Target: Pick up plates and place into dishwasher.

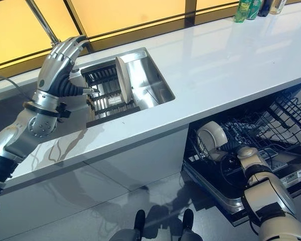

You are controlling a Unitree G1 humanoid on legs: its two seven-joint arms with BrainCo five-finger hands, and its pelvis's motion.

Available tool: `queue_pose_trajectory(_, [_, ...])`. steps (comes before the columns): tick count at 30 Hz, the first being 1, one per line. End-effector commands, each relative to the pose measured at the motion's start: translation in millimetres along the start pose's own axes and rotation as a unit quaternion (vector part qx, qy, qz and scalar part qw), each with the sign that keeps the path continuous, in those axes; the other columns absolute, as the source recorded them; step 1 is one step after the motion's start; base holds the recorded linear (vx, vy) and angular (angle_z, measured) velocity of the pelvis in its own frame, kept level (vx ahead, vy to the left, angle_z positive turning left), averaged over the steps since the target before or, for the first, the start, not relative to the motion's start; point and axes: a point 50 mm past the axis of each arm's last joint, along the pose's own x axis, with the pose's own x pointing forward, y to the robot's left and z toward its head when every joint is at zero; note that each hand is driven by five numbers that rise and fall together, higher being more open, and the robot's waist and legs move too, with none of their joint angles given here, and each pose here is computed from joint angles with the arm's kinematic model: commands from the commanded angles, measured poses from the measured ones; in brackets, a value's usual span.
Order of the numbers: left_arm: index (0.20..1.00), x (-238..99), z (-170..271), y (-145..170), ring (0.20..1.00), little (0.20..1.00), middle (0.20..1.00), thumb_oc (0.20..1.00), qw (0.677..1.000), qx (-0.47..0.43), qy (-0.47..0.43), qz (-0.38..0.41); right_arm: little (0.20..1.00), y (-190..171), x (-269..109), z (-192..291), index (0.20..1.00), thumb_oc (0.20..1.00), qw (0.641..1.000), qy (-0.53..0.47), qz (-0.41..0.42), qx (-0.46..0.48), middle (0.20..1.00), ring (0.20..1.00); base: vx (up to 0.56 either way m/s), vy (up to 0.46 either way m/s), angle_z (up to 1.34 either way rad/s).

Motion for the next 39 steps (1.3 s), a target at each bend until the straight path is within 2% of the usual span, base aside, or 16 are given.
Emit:
queue_pose_trajectory(1, [1.0,28.1,11.6,26.6,1.0,1.0,1.0,1.0,0.998,0.004,-0.033,0.059,1.0,-21.3,-3.8,39.6,1.0,1.0,0.995,-0.073,-0.06,-0.028,1.0,1.0,0.0,0.0,0.0])
queue_pose_trajectory(12, [1.0,-2.7,-17.4,26.2,1.0,1.0,1.0,1.0,0.998,0.039,0.028,0.036,1.0,-48.4,-28.9,47.0,1.0,1.0,0.972,-0.142,-0.188,-0.016,1.0,1.0,0.03,0.007,0.0])
queue_pose_trajectory(17, [1.0,-42.6,-33.6,21.0,1.0,1.0,1.0,1.0,0.995,0.03,0.084,0.054,1.0,-38.2,-67.4,45.4,1.0,1.0,0.924,-0.261,-0.279,0.031,1.0,1.0,0.09,0.023,-0.02])
queue_pose_trajectory(20, [1.0,-70.7,-33.7,16.6,1.0,1.0,1.0,1.0,0.991,0.025,0.113,0.071,1.0,-20.7,-91.9,30.7,1.0,1.0,0.901,-0.315,-0.297,0.031,1.0,1.0,0.1,0.038,-0.13])
queue_pose_trajectory(25, [1.0,-90.1,-35.4,11.5,1.0,1.0,1.0,1.0,0.988,0.042,0.139,0.054,1.0,-14.0,-120.3,38.1,1.0,1.0,0.863,-0.404,-0.302,0.028,1.0,1.0,0.08,0.025,-0.18])
queue_pose_trajectory(31, [1.0,-86.5,-49.8,16.4,1.0,1.0,1.0,1.0,0.985,0.095,0.142,0.019,1.0,-18.9,-139.3,61.3,1.0,1.0,0.833,-0.476,-0.281,0.001,1.0,1.0,0.08,0.031,-0.1])
queue_pose_trajectory(39, [1.0,-79.6,-65.6,26.2,1.0,1.0,1.0,1.0,0.977,0.153,0.145,-0.018,1.0,-26.2,-145.9,70.0,1.0,1.0,0.839,-0.484,-0.245,-0.036,1.0,1.0,0.1,0.041,-0.05])
